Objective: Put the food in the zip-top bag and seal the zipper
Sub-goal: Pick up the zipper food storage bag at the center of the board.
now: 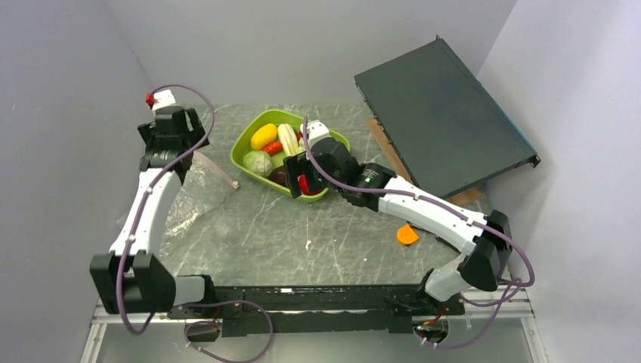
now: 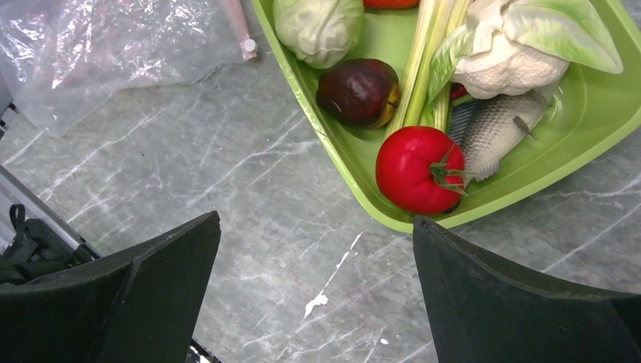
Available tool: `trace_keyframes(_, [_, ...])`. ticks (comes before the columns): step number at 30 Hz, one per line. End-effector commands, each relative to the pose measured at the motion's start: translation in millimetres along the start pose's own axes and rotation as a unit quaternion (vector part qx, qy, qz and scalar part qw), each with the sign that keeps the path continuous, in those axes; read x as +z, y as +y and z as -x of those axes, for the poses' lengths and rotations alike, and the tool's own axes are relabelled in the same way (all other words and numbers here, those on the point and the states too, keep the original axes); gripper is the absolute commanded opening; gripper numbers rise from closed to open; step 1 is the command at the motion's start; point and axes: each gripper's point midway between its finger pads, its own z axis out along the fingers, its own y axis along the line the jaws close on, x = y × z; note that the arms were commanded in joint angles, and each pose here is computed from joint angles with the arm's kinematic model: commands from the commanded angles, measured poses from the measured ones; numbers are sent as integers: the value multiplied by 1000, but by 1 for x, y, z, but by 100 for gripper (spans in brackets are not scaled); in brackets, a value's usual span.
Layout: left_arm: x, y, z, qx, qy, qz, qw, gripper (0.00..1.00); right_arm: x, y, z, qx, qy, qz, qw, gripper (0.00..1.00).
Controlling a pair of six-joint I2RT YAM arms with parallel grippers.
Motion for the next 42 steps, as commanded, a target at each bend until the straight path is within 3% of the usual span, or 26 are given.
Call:
trace_keyframes(1, [21,-1,-6,-15,54,33,998,99,-10,3,9,11,-25,6,1000,100])
trace_keyframes(8, [61,6,-35,0,146,127,981,99,-13,-4,2,12,-21,-6,1000,100])
trace_keyframes(14, [83,7,-54,-5,171,170,970,99,-11,-6,-3,13,-17,-9,1000,100])
trace_keyframes(27, [112,-4,-106,10,231,170,958,99,-3,-1,-10,18,-6,-1,1000,100])
trace_keyframes(42, [119,-4,-124,33,252,167,953,99,-4,1,-16,20,-2,4,1000,100])
